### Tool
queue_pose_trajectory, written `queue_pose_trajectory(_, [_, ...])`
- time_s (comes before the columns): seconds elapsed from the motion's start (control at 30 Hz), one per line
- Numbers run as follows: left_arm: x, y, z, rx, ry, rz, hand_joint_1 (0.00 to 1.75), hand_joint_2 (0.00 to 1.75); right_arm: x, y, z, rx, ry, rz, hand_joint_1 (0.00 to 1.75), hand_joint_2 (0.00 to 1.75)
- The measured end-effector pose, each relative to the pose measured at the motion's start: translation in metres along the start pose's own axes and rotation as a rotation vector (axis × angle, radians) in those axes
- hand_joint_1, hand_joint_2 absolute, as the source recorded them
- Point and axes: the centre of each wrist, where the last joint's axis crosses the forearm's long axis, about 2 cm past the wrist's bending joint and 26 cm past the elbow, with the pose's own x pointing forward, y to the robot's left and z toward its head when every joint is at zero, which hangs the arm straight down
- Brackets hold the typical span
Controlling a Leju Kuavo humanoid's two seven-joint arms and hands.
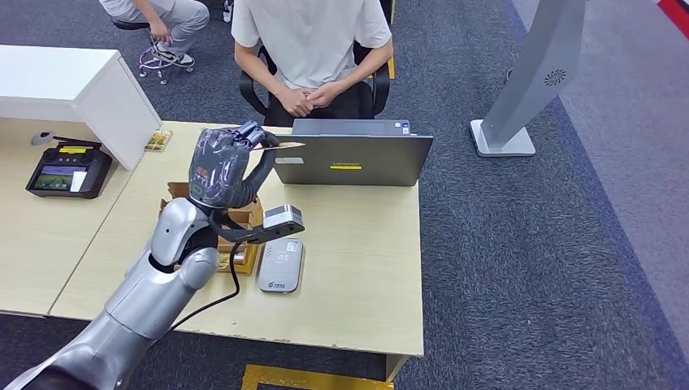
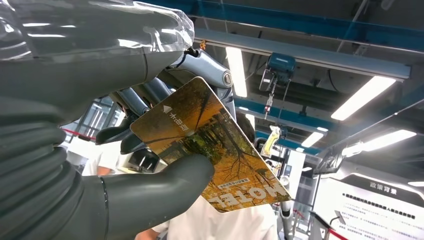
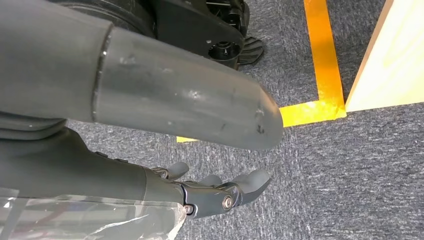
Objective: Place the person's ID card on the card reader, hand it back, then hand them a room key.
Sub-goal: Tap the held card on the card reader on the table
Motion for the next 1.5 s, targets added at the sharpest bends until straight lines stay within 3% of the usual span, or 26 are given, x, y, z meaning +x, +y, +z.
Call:
queue_pose_trajectory(0.23, [0.006,-0.006,0.012,-0.081,-0.001,0.031,1.75,1.75,-0.004,-0.002,0.001,-0.007,0.002,-0.022,0.00,0.00])
queue_pose_trajectory(0.47, [0.030,-0.044,0.087,-0.336,0.057,0.091,1.75,1.75,-0.020,-0.009,0.005,-0.030,0.023,-0.056,0.00,0.00])
queue_pose_trajectory(0.63, [0.042,-0.054,0.116,-0.406,0.076,0.129,1.75,1.75,-0.024,-0.014,0.006,-0.042,0.025,-0.065,0.00,0.00])
queue_pose_trajectory(1.2, [0.047,-0.066,0.128,-0.500,0.117,0.146,1.75,1.75,-0.024,-0.014,0.006,-0.041,0.032,-0.046,0.00,0.00])
queue_pose_trajectory(1.5, [0.047,-0.078,0.124,-0.531,0.167,0.097,1.75,1.75,-0.022,-0.014,0.006,-0.034,0.039,-0.029,0.00,0.00])
